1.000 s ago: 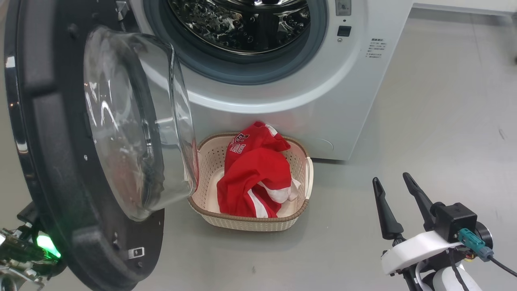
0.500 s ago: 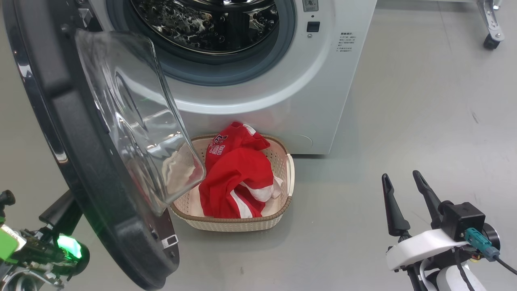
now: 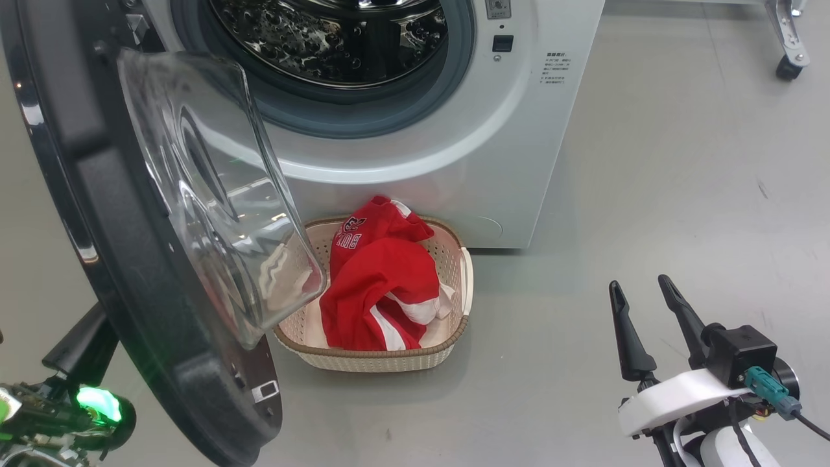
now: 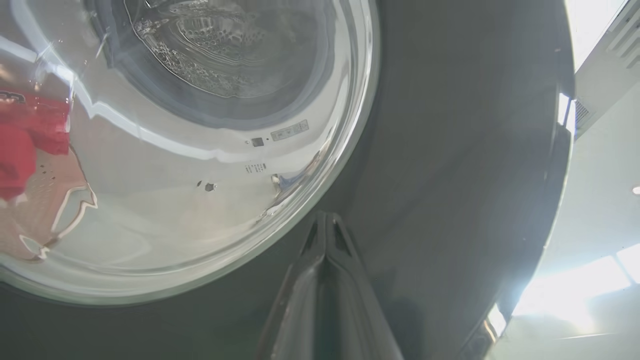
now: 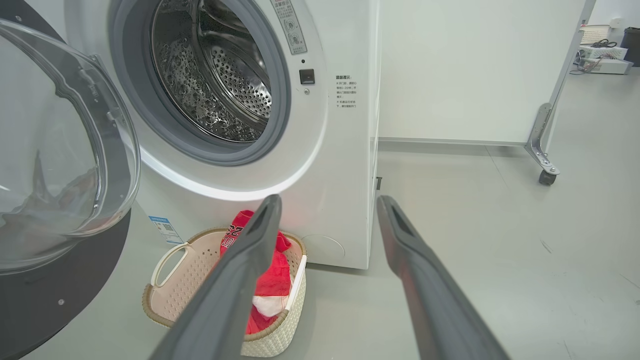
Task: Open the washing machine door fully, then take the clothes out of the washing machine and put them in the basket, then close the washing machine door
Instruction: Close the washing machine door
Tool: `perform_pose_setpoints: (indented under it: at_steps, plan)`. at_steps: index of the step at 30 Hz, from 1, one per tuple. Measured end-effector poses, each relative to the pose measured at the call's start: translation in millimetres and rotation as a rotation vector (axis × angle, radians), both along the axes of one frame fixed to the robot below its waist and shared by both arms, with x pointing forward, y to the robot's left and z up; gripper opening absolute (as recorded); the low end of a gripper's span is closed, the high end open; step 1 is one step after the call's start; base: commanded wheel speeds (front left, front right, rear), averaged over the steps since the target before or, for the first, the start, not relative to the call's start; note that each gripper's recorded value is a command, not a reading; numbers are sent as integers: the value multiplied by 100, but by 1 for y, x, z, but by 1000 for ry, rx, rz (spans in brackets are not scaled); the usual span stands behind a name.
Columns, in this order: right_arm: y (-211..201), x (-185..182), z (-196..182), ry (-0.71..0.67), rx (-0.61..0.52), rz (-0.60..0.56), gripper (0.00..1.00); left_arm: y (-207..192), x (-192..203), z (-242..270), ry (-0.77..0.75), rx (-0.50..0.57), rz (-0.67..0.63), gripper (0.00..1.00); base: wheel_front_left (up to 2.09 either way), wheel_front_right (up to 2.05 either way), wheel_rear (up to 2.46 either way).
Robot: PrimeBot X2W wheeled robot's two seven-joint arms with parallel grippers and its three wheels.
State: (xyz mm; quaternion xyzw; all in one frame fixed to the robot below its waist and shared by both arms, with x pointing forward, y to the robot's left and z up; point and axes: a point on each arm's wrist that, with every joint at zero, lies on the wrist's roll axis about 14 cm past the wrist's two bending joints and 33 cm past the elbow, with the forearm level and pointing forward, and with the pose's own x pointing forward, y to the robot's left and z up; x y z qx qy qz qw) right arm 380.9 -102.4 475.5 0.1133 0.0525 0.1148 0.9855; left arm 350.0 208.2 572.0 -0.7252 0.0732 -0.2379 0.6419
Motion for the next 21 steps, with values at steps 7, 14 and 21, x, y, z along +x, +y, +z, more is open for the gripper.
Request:
perform_pose_setpoints:
  at_steps: [7, 14, 21]
  plan:
    - [1, 1, 1, -6, 1, 2, 100, 22, -5, 3, -9, -29, 106, 0, 0, 0, 0]
    - [-1, 4, -1, -3, 2, -7, 100, 45, -10, 8, -18, -29, 235, 100, 0, 0, 0]
    - [8, 7, 0, -9, 5, 19, 100, 72, -17, 13, -18, 51, 380, 100, 0, 0, 0]
